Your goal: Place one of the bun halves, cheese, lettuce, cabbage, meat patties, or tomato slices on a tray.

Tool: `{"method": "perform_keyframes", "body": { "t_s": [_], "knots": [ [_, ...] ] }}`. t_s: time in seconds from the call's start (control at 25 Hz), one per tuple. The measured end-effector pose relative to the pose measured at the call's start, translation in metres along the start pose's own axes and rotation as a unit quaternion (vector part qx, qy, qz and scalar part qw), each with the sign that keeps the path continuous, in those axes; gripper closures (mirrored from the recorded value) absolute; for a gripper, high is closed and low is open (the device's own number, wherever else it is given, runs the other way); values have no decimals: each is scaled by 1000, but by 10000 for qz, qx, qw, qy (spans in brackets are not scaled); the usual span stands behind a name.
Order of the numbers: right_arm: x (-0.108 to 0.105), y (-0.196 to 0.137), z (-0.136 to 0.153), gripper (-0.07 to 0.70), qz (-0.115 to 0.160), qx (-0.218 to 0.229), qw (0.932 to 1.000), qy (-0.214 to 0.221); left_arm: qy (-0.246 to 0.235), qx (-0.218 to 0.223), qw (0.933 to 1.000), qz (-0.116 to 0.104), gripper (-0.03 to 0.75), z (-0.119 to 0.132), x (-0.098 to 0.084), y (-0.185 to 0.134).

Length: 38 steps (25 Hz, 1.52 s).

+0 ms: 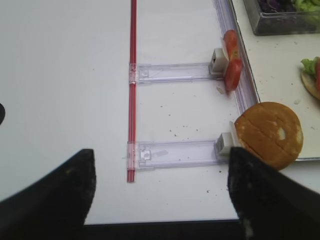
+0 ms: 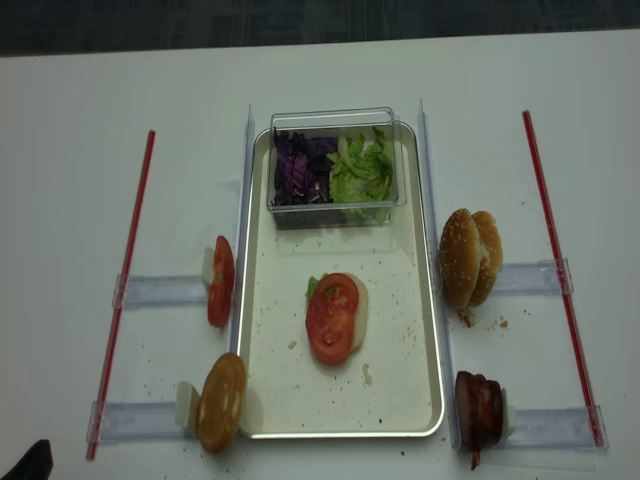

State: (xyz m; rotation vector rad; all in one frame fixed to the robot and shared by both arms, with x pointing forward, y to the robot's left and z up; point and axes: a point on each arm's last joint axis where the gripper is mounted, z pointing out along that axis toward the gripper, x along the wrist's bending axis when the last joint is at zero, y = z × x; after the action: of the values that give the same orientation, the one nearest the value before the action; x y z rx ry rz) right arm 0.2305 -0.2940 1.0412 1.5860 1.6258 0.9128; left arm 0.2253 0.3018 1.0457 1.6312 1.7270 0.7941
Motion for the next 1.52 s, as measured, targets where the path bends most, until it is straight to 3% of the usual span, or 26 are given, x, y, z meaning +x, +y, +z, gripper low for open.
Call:
{"method": "perform_keyframes", "body": {
  "t_s": [1.52],
  "knots": [
    [0,0,0,186,9,0,10000,0,8,0,10000,-17,213,0,0,0]
  ]
}}
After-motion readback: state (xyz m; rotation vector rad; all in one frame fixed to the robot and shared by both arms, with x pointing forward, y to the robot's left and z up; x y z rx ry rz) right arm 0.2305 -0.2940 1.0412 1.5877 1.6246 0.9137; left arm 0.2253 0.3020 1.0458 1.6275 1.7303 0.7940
